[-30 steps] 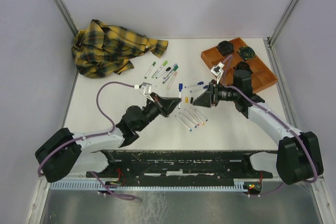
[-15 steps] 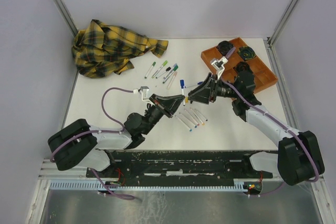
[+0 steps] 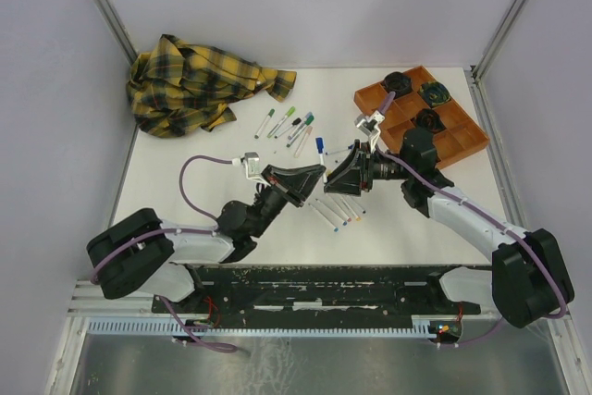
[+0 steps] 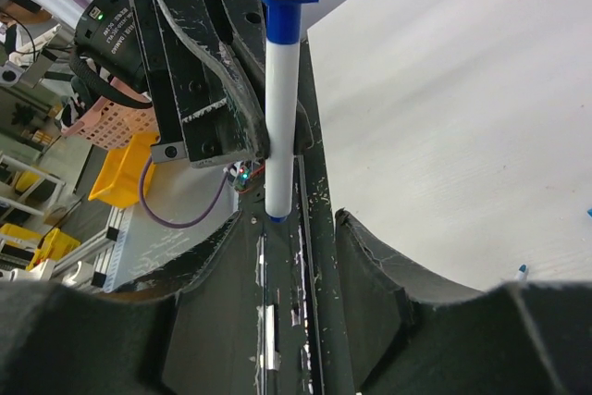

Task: Open the pen caps
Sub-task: Pick up the pen from the center of the board.

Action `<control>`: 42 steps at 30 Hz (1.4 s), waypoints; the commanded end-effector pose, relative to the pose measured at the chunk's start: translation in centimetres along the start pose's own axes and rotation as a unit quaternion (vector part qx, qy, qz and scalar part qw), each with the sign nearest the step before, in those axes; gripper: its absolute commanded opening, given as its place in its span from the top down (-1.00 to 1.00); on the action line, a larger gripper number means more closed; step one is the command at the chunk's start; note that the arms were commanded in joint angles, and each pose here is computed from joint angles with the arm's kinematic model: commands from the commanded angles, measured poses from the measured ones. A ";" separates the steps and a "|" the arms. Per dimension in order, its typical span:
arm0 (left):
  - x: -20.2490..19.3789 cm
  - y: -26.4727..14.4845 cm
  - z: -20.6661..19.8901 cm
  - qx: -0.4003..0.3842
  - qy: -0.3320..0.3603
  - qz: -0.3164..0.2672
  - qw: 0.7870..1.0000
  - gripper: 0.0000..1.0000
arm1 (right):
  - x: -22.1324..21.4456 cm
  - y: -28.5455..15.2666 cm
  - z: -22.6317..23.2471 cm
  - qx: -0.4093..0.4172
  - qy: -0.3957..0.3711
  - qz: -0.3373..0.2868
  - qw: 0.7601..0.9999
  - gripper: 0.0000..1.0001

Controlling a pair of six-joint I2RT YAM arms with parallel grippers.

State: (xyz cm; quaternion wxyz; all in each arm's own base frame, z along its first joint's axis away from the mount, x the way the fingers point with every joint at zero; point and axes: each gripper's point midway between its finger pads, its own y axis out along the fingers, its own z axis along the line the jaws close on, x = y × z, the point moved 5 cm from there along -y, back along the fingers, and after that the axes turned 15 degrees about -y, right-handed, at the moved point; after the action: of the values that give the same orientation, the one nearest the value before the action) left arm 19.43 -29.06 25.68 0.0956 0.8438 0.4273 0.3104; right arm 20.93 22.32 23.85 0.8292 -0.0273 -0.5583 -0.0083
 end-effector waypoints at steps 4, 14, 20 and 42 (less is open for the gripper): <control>0.3 1.2 -1.7 -0.042 0.007 -0.020 0.999 0.94 | 1.8 0.2 0.5 0.007 -0.047 -0.010 0.999 0.03; -0.5 1.4 -1.4 -0.041 0.005 -0.009 0.999 0.94 | 1.9 0.2 0.5 0.006 -0.046 -0.003 0.999 0.22; -0.9 1.4 -1.1 -0.038 0.006 -0.004 0.999 0.94 | 1.9 0.2 0.6 0.009 -0.046 0.000 0.999 0.35; 0.5 1.4 0.9 0.055 -0.019 0.073 0.996 -0.39 | 1.6 -0.5 0.8 0.000 -0.065 0.054 0.996 1.00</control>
State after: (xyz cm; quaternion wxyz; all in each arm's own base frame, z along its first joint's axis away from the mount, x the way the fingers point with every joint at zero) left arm 20.37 -29.87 24.33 0.0389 0.8651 0.4055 0.2925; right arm 20.89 22.08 23.81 0.8178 -0.0590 -0.5717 0.0304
